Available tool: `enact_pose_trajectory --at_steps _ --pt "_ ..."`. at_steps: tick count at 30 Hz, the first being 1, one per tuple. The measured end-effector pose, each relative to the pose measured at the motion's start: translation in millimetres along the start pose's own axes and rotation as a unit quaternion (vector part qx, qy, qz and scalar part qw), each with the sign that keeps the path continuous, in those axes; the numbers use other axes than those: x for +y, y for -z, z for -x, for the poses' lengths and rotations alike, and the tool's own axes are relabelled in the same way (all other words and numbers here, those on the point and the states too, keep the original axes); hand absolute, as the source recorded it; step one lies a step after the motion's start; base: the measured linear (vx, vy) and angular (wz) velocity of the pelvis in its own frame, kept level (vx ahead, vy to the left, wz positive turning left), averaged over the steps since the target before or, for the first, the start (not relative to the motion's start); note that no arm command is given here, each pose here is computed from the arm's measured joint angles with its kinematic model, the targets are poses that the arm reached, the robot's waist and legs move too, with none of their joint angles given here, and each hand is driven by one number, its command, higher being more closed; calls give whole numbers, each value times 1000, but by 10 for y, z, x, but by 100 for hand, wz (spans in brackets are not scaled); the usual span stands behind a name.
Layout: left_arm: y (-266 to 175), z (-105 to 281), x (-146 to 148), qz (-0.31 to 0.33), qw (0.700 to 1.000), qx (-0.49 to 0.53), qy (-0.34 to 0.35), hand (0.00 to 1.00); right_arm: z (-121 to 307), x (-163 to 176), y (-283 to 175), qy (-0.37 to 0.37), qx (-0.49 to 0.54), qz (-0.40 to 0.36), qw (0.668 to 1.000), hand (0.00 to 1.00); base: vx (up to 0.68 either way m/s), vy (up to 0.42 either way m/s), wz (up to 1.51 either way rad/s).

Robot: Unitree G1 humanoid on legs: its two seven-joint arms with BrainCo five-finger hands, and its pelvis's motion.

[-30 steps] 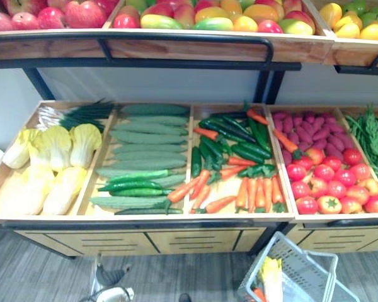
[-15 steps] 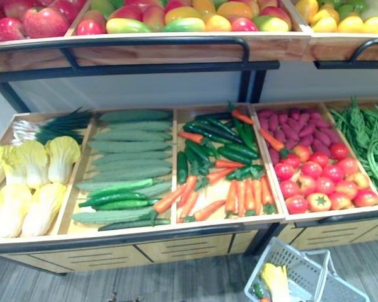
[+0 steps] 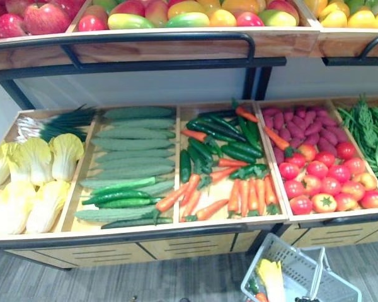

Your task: Pick vegetable in the basket

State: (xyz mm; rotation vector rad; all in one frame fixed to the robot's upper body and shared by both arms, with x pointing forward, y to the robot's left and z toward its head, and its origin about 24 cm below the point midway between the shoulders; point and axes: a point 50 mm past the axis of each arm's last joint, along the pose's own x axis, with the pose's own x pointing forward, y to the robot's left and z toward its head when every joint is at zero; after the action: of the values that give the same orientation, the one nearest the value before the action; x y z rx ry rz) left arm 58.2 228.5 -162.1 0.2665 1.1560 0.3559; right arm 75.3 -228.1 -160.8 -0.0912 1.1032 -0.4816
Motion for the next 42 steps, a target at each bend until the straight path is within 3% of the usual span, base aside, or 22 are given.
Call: enact_pose_trajectory --at_steps 9,14,22,31,33,34,39,42 --pt "-97 -29 -56 -36 999 -9 15 0 -22 -30 -140 15 -21 -57 998 100 39 94 -58" --pt "-330 -85 -26 -19 999 -33 6 0 -32 56 -342 4 -56 -76 996 100 -37 121 -144" --pt "-411 -84 -37 -6 999 -49 11 0 -32 185 -292 -17 -31 -59 998 100 -45 -96 -156" --pt "-407 38 -459 23 997 -47 58 0 -32 -184 -13 32 6 -37 999 100 -50 -186 -83" --pt "-441 62 -545 36 997 -47 59 0 -72 -250 -161 38 -19 -36 998 100 -169 -90 -108" --pt "-429 19 -392 45 997 -49 36 0 -61 -120 -210 18 -31 -31 999 100 -304 -143 -139" --pt "-464 44 -436 63 996 -60 33 0 -64 -129 -255 6 -52 -12 999 100 -19 46 -142" --pt "-516 30 -405 14 996 -80 34 0 -44 -15 -216 -13 -44 -16 999 100 69 113 -71"
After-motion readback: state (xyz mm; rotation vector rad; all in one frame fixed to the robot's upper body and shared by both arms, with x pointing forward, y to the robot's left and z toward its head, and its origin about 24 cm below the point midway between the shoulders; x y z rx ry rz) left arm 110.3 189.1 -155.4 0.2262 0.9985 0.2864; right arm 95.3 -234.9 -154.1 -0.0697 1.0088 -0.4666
